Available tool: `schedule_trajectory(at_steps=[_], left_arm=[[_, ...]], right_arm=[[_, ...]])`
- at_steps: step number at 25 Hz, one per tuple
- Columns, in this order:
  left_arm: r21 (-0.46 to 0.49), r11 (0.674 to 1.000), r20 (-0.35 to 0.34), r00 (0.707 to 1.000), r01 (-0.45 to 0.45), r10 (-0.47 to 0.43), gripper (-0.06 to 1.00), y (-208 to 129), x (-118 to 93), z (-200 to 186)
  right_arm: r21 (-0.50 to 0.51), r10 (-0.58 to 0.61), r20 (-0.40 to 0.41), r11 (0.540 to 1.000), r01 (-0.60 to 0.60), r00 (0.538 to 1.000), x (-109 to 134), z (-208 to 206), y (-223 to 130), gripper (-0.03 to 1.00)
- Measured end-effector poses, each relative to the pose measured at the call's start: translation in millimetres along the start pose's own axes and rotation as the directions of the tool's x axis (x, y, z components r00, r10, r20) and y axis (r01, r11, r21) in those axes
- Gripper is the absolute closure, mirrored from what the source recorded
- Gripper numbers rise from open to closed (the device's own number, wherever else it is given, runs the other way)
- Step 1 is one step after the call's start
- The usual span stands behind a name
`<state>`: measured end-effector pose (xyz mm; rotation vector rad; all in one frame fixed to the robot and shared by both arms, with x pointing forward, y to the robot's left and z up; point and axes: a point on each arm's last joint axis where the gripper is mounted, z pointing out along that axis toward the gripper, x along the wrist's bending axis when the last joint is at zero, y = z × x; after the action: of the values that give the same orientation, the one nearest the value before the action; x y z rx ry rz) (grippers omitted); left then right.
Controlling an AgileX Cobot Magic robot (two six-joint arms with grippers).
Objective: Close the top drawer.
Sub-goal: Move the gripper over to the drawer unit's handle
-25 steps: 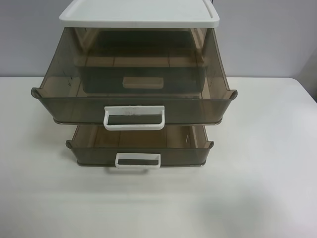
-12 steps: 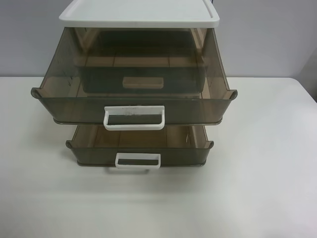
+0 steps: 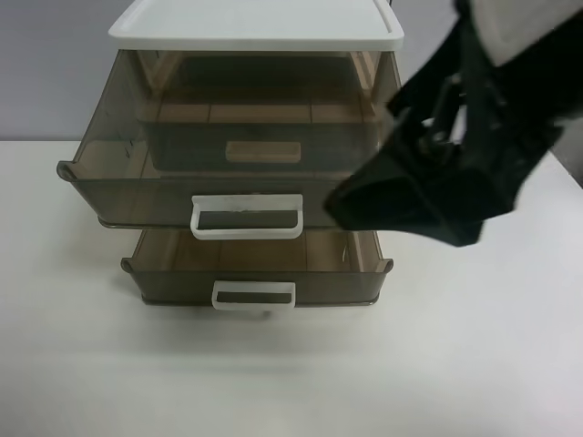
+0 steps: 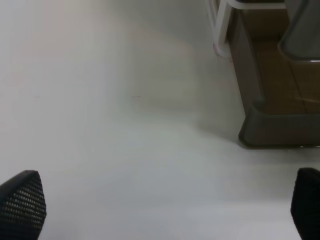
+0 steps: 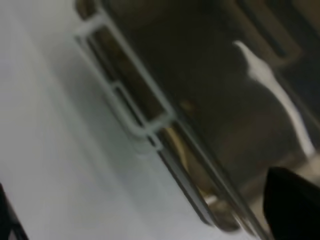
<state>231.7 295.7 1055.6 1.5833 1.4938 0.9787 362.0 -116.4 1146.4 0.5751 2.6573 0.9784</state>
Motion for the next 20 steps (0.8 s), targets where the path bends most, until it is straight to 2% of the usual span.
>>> schedule_trajectory(at_steps=[4,11,14,20], left_arm=[[0.0,1.0,0.0,1.0,0.0,0.0,-0.05,0,0,0],[0.0,1.0,0.0,1.0,0.0,0.0,-0.05,0,0,0],[0.0,1.0,0.0,1.0,0.0,0.0,-0.05,0,0,0],[0.0,1.0,0.0,1.0,0.0,0.0,-0.05,0,0,0]], right_arm=[[0.019,-0.094,-0.09,0.995,0.096,0.991,29,28,21,-0.03],[0.084,-0.173,-0.185,0.978,0.191,0.967,72,74,25,-0.03],[0.128,-0.206,-0.181,0.965,0.231,0.962,84,91,22,-0.03],[0.246,-0.247,-0.098,0.933,0.264,0.964,86,130,14,-0.03]])
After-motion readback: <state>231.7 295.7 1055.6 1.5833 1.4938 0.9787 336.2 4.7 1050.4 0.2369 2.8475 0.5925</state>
